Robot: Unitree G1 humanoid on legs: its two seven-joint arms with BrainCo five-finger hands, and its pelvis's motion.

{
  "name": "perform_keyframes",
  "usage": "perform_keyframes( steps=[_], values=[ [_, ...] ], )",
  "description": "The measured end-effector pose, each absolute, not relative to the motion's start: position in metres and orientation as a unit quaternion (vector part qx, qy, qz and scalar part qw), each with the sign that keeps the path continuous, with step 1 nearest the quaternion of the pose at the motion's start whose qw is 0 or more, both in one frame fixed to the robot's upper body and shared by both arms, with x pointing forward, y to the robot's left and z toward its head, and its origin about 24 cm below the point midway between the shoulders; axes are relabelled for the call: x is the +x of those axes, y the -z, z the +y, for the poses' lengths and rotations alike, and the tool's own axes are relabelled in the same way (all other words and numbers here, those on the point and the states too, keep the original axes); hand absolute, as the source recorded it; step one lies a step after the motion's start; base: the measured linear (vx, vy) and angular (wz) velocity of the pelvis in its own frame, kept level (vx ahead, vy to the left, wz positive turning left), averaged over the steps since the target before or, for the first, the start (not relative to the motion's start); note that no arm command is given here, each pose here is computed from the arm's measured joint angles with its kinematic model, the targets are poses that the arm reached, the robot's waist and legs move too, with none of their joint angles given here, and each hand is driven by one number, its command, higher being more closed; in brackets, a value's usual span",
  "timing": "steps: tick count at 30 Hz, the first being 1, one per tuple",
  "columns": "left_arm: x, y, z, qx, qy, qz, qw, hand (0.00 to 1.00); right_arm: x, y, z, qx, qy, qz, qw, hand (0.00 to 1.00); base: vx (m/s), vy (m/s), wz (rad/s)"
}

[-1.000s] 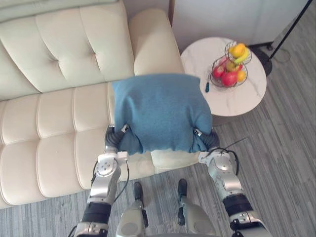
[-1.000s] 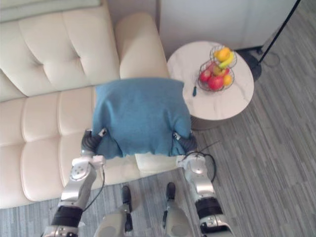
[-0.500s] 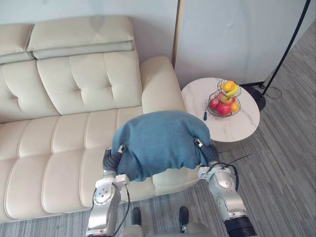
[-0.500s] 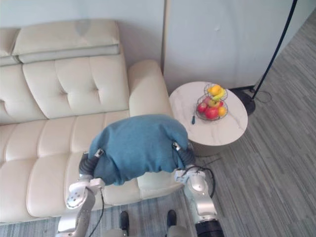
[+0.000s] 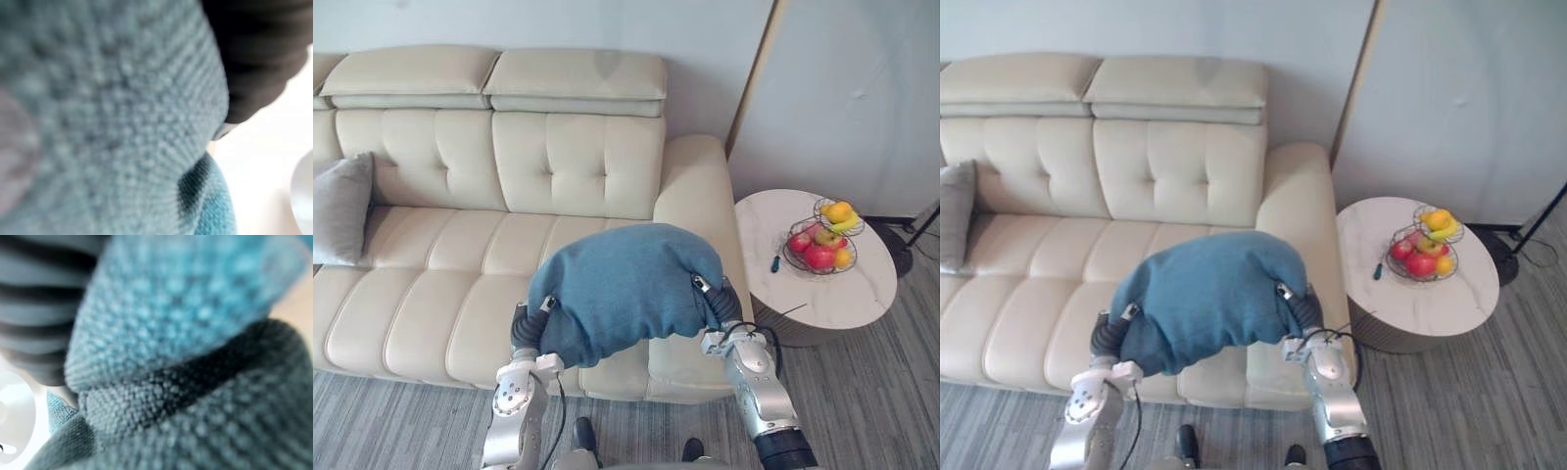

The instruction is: Pick up cushions and gather them together orderly.

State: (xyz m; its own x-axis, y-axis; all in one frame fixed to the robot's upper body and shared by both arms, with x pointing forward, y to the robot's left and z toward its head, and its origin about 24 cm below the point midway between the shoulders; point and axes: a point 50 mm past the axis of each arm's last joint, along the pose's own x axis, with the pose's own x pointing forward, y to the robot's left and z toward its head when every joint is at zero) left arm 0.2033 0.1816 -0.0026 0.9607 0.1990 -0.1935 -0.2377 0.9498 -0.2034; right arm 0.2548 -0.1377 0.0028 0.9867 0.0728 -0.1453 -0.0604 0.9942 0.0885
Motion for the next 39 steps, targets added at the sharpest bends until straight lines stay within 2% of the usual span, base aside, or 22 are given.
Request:
perform_keyframes(
  steps=[11,17,31,39],
  values=[
    [0.197,0.012,0.191,-0.102,-0.121,0.106,0.982,1.0,0.248,0.024,-0.13,0.039,-0.041,0.136,0.989,1.0,0.01,0.115,-0.43],
    [0.194,0.027,0.179,-0.108,-0.101,0.144,0.979,1.0,0.247,0.024,-0.142,0.018,-0.039,0.137,0.99,1.0,0.09,-0.025,0.02],
    [0.212,0.017,0.16,-0.104,-0.059,0.125,0.985,1.0,0.25,0.019,-0.164,-0.007,-0.014,0.127,0.992,1.0,0.07,0.042,0.27],
    [0.203,0.022,0.171,-0.081,-0.062,0.141,0.985,1.0,0.252,0.024,-0.153,-0.015,-0.037,0.138,0.99,1.0,-0.03,0.146,-0.28]
  ],
)
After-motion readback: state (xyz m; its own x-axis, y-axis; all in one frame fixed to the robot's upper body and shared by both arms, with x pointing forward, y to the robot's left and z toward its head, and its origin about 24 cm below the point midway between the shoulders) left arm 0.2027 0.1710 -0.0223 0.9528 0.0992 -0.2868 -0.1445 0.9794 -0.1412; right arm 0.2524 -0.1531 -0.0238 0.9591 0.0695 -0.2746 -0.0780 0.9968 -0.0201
